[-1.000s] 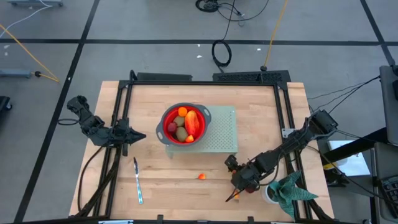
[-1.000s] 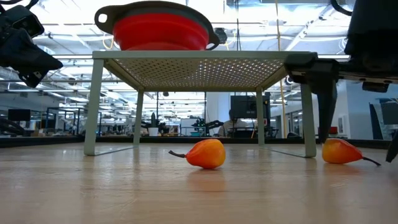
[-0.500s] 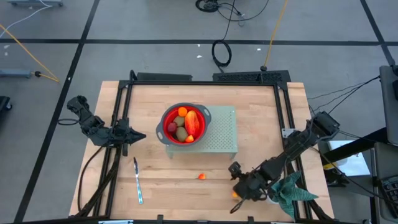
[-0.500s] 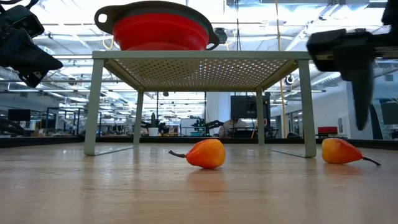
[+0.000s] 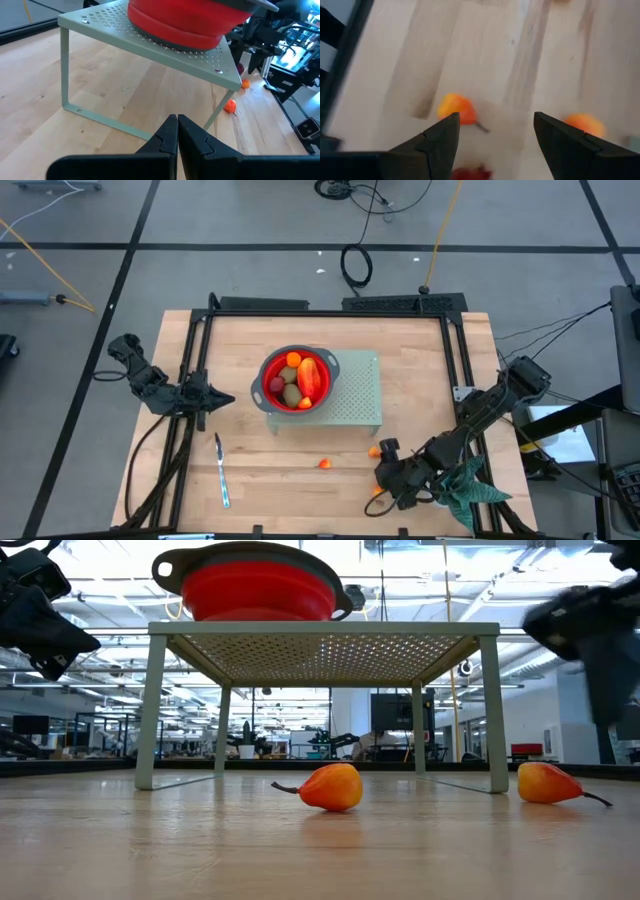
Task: Pick & Place Fruit
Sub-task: Put the peach fruit into the strainer
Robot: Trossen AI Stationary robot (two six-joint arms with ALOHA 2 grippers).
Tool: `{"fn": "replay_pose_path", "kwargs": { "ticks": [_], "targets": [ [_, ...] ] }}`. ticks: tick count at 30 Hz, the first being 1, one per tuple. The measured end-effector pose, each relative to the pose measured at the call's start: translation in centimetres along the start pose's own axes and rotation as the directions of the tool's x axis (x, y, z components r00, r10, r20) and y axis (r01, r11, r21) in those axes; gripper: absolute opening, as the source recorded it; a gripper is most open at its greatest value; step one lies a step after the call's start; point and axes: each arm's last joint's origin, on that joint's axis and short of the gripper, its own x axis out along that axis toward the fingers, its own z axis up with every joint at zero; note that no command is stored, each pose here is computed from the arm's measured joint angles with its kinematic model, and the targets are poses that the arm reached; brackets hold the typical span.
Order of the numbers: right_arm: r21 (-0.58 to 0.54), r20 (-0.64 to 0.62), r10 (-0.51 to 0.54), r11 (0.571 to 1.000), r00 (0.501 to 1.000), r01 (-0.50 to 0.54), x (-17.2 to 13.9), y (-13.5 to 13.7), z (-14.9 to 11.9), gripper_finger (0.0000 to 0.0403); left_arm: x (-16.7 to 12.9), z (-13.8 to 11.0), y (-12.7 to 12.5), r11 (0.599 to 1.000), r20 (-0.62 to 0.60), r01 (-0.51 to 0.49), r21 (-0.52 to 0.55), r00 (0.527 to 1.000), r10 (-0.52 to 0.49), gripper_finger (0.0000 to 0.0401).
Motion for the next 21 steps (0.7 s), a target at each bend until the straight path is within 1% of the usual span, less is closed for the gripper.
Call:
{"fn": "replay_pose_path", "kwargs": {
  "ticks": [3, 5, 9, 16, 21],
  "targets": [
    [0.111, -0.046, 0.048, 0.993, 0.998, -0.043, -0.01, 0.07, -0.26, 0.0247, 0.0, 0.0, 0.0, 1.0, -0.001, 0.0, 0.002, 1.0, 0.0, 0.001],
    [0.16, -0.069, 0.067, 0.986, 0.995, -0.055, -0.01, 0.09, -0.39, 0.0247, 0.0, -0.01, 0.0, 1.0, -0.001, 0.001, 0.002, 1.0, -0.001, 0.001],
    [0.224, -0.078, 0.063, 0.973, 0.995, -0.044, -0.02, 0.05, -0.48, 0.0247, 0.0, -0.01, 0.0, 1.0, -0.002, 0.002, 0.012, 1.0, -0.002, 0.001],
    [0.359, -0.099, 0.052, 0.933, 0.994, -0.013, -0.03, -0.06, -0.68, 0.0247, 0.0, -0.04, -0.05, 1.0, -0.014, 0.019, 0.018, 1.0, -0.018, 0.001],
    [0.417, -0.113, 0.032, 0.909, 0.993, 0.018, -0.04, -0.18, -0.86, 0.0245, 0.0, -0.05, -0.07, 1.0, -0.018, 0.024, 0.02, 1.0, -0.023, 0.001]
  ]
}}
